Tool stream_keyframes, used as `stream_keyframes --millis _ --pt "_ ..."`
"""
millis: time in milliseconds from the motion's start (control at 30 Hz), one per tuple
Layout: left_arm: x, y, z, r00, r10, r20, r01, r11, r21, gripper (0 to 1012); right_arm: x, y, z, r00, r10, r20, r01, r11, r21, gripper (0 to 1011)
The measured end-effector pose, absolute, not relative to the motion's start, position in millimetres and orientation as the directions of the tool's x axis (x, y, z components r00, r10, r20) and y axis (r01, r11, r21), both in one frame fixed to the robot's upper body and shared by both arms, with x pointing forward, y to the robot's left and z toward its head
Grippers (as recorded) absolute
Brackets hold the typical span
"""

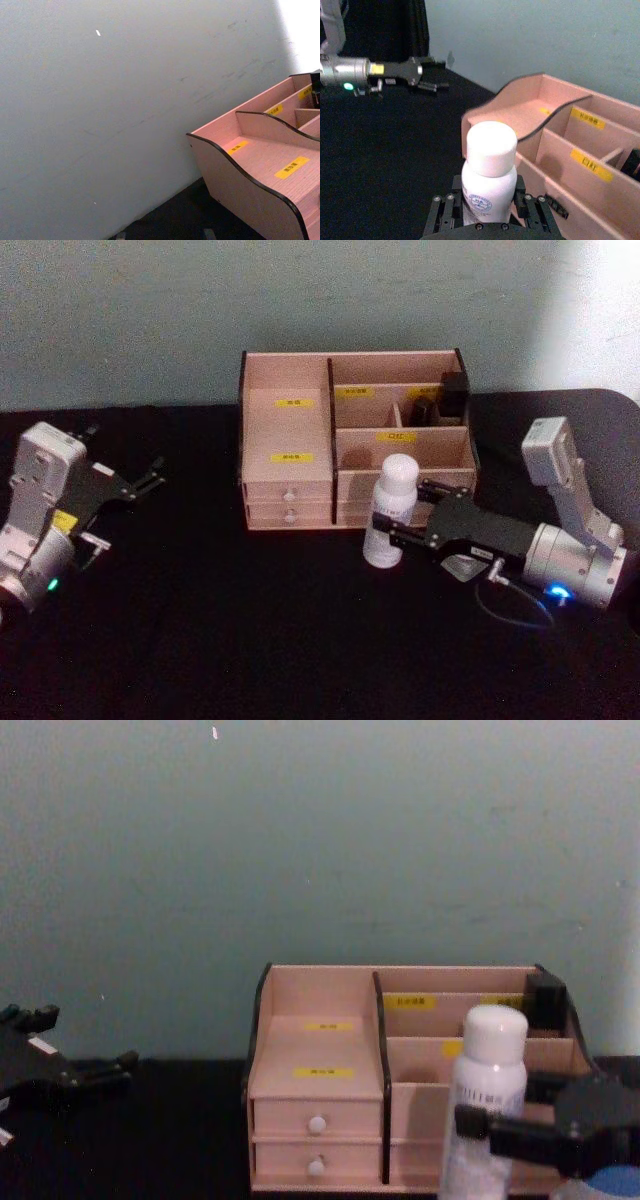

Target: Pick up the facial cleanser and watermelon frost from the table and place them into the tiered storage box.

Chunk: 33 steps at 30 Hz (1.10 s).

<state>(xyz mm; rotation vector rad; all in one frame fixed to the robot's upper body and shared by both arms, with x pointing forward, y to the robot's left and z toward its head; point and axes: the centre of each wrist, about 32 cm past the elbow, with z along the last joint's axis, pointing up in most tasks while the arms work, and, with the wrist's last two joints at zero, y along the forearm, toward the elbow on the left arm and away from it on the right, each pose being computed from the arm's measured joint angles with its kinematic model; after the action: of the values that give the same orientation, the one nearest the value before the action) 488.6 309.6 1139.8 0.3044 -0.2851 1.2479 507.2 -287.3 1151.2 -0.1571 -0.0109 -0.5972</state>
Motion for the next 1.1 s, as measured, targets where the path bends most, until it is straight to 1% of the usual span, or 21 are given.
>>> stream_keyframes --millis 267,367,500,833,1100 --pt "488.6 309.7 1139.8 0.292 0.880 0.374 -0.955 0.287 0.070 1001 511.6 -286.1 1171.8 0.811 -0.583 0.049 0.585 0.810 -0.053 594" --pt "488.6 309.6 1139.8 0.292 0.880 0.374 -0.955 0.287 0.070 1001 519.4 -283.2 1181.7 0.792 -0.609 0.046 0.610 0.792 -0.003 594" --pt "488.6 309.6 1139.8 0.292 0.880 0.374 -0.955 0.287 0.070 1001 528.9 -280.0 1188.8 0.763 -0.643 0.056 0.643 0.765 0.033 594" --pt "488.6 309.7 1139.8 0.292 0.880 0.374 -0.955 0.287 0.070 1001 556.2 -269.8 1197.9 0.682 -0.722 0.114 0.720 0.691 0.066 595" --pt "488.6 309.7 1139.8 0.292 0.880 0.374 -0.955 0.287 0.070 1001 573.4 -264.4 1198.6 0.661 -0.736 0.147 0.736 0.674 0.066 595"
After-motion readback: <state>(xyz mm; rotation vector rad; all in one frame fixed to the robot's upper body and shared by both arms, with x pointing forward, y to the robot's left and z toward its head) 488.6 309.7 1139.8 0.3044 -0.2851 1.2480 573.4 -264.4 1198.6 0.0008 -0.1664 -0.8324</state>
